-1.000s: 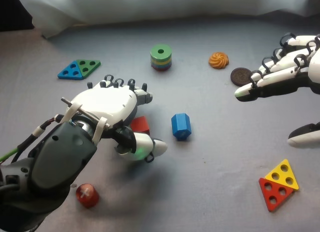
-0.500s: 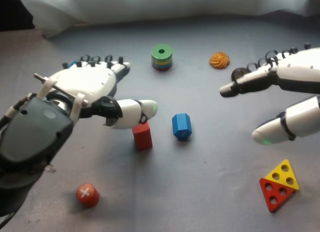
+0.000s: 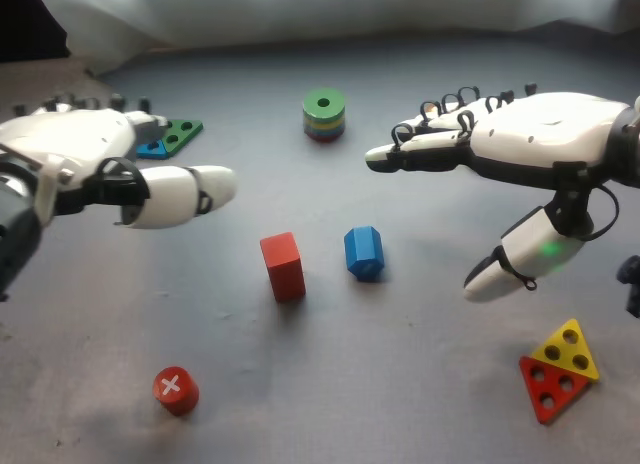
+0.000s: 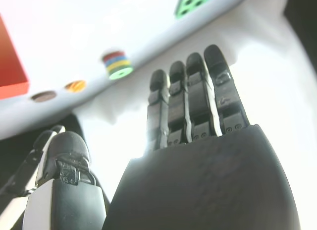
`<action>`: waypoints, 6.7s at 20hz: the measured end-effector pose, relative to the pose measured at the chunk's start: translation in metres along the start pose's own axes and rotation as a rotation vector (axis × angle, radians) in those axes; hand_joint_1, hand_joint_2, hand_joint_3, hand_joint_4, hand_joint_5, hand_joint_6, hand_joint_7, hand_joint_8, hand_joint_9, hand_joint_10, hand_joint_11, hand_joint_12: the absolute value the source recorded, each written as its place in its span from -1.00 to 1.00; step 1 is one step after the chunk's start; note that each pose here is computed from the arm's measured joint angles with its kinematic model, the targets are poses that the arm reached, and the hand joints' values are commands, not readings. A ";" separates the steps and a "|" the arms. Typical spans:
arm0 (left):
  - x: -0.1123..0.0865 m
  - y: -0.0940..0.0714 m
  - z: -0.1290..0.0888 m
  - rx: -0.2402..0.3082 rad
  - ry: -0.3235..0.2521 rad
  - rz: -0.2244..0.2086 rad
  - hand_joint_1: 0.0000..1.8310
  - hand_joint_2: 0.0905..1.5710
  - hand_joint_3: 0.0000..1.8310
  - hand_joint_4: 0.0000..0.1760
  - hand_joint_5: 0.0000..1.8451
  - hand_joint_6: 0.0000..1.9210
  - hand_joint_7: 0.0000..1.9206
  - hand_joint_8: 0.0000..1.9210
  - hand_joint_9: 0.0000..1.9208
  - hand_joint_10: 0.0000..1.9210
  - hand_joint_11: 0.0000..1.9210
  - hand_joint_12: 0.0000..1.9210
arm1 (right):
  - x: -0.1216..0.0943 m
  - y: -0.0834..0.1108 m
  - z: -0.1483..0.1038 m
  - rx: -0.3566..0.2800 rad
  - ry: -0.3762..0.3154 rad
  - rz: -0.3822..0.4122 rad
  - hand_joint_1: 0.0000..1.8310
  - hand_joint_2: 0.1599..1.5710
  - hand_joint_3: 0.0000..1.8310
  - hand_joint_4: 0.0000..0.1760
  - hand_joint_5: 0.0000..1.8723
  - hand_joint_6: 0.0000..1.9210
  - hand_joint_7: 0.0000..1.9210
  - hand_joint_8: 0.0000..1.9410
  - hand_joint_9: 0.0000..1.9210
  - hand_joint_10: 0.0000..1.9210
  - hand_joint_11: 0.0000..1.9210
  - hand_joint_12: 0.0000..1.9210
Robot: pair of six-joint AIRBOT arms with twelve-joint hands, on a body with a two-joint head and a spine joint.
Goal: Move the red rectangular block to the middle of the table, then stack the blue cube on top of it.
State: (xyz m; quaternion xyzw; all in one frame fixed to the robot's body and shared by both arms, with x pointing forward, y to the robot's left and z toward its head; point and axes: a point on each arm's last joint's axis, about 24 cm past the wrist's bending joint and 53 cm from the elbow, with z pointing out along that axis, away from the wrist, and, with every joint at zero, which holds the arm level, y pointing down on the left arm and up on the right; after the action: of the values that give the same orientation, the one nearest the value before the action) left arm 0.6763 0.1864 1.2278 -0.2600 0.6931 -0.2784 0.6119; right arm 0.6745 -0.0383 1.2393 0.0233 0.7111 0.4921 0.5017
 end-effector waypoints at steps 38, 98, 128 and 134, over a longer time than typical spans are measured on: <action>-0.019 0.017 -0.013 -0.055 -0.026 0.008 -0.97 0.43 -1.00 -1.00 -0.69 -1.00 -0.76 -1.00 -0.78 -1.00 -1.00 -0.44 | 0.007 -0.015 0.049 0.066 -0.086 0.505 0.32 0.13 -1.00 1.00 -0.56 -0.99 -1.00 -1.00 -1.00 -1.00 -1.00 -1.00; -0.023 0.015 -0.011 -0.058 -0.027 0.003 -0.90 0.51 -1.00 -1.00 -0.67 -0.99 -0.73 -1.00 -0.77 -1.00 -1.00 -0.47 | 0.043 -0.034 0.070 0.148 -0.164 0.394 0.20 0.21 -1.00 0.56 0.29 -0.38 -0.88 -0.99 -1.00 -1.00 -1.00 -1.00; -0.025 0.014 -0.010 -0.060 -0.030 0.010 -0.95 0.57 -1.00 -1.00 -0.67 -1.00 -0.71 -1.00 -0.75 -1.00 -1.00 -0.46 | 0.017 0.088 0.083 -0.086 0.066 0.175 0.19 0.21 -1.00 1.00 0.30 -0.39 -0.84 -0.99 -1.00 -1.00 -1.00 -1.00; -0.025 0.014 -0.010 -0.061 -0.030 0.009 -0.94 0.59 -1.00 -1.00 -0.66 -1.00 -0.72 -1.00 -0.75 -1.00 -1.00 -0.45 | 0.019 0.097 0.086 -0.106 0.053 0.128 0.18 0.22 -1.00 1.00 0.26 -0.33 -0.83 -1.00 -1.00 -1.00 -1.00 -1.00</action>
State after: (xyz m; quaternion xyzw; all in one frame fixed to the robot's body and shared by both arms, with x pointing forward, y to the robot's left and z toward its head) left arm 0.6687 0.2151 1.2367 -0.2795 0.6931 -0.2503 0.6154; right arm 0.6843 0.0796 1.2953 0.0291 0.6941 0.5605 0.4509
